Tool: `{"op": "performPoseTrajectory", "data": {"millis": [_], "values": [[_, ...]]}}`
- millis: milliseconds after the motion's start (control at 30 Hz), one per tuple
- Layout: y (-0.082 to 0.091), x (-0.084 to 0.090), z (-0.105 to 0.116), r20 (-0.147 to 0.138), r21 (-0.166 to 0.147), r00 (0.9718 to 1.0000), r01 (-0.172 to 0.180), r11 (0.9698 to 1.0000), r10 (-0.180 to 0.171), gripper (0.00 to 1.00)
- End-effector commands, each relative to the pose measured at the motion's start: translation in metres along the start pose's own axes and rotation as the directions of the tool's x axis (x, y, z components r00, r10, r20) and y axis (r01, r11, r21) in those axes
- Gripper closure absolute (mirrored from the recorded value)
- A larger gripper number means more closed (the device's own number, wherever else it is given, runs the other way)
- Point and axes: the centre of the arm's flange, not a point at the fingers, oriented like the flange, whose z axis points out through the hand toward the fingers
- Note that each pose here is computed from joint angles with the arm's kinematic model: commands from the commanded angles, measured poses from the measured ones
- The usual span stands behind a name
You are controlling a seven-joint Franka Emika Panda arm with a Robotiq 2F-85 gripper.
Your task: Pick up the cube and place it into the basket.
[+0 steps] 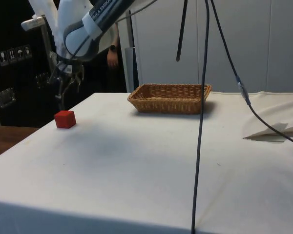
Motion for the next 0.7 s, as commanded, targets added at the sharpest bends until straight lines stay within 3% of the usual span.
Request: {"op": "performPoseTrajectory", "data": {"millis": [0,100,133,200,300,367,400,433,667], "values": [[-0.001,0.002,0.002,-0.015,0.004,0.9999,0.001,1.0000,-0.001,0.00],[-0.001,0.004,0.004,-0.038,0.006,0.9993,-0.002,1.0000,0.002,0.00],[-0.001,0.003,0.003,-0.028,0.000,0.9996,0.001,1.0000,-0.001,0.00],[-0.002,0.006,0.007,-0.056,0.012,0.9984,-0.006,0.9999,0.006,0.00],[-0.003,0.006,0.012,-0.069,0.017,0.9976,-0.010,0.9998,0.011,0.00],[-0.005,0.006,0.017,-0.075,0.021,0.9971,-0.013,0.9997,0.015,0.00],[-0.004,0.006,0.014,-0.072,0.009,0.9973,-0.013,0.9999,0.014,0.00],[-0.006,0.006,0.018,-0.077,0.023,0.9969,-0.014,0.9996,0.015,0.00],[-0.013,0.003,0.030,-0.082,0.041,0.9962,-0.025,0.9988,0.029,0.00]]}}
